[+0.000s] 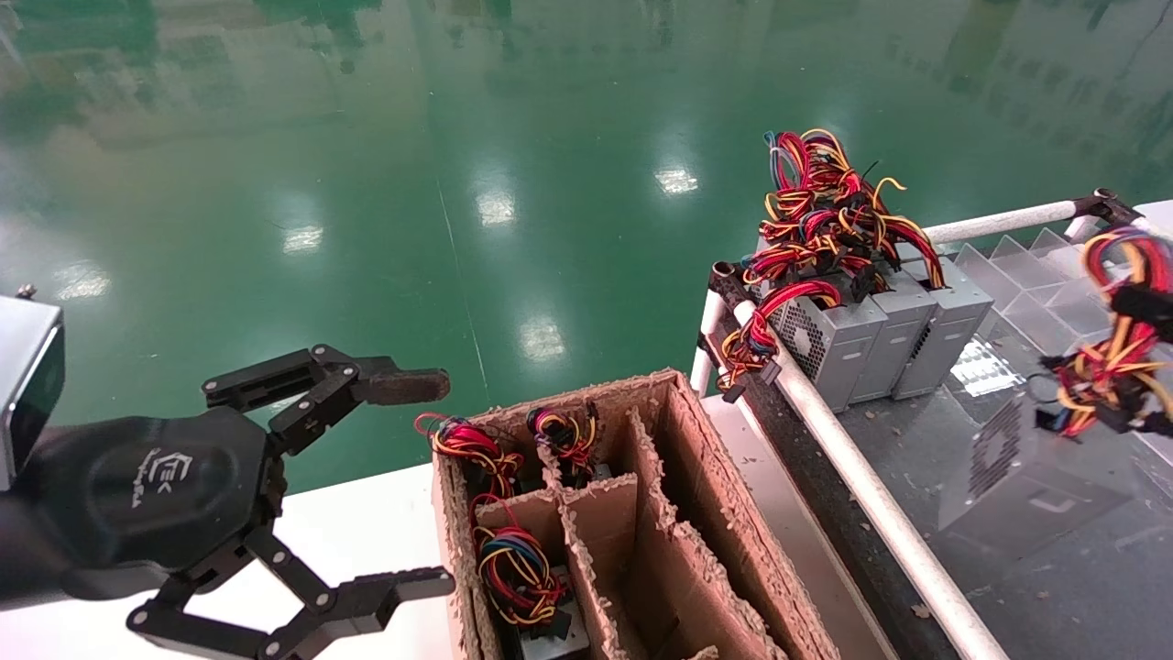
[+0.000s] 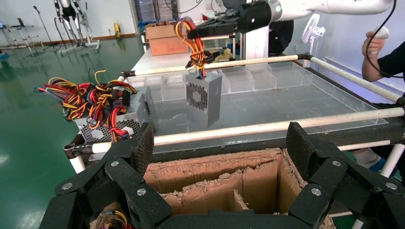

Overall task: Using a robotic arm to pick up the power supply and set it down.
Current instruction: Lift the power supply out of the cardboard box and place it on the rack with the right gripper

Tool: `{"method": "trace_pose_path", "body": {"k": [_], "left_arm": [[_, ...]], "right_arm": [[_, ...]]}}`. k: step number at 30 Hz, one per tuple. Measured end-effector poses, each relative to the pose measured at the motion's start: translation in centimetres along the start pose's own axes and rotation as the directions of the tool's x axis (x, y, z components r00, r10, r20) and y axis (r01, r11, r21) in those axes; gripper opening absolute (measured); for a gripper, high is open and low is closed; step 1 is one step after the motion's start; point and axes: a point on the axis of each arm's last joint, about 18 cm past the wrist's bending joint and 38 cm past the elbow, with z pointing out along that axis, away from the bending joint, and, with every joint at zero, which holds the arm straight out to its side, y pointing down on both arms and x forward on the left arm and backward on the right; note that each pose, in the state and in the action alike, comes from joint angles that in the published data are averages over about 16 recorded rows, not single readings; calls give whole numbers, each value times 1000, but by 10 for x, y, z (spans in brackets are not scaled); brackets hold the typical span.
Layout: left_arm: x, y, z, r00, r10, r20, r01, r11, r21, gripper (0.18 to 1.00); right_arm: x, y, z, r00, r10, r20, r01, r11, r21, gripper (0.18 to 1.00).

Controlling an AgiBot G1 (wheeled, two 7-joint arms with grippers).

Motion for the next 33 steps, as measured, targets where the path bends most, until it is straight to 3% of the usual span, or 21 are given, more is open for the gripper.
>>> {"method": "trace_pose_path", "body": {"k": [15,33], "left_arm": [[0,0,0,1000,0,0,0,1000,0,1001],[0,0,0,1000,0,0,0,1000,0,1001]], "right_arm": [[14,23,60,999,47,11,-47,999,-10,213],[30,35,124,1000,7,2,-7,999,-54,213]]}}
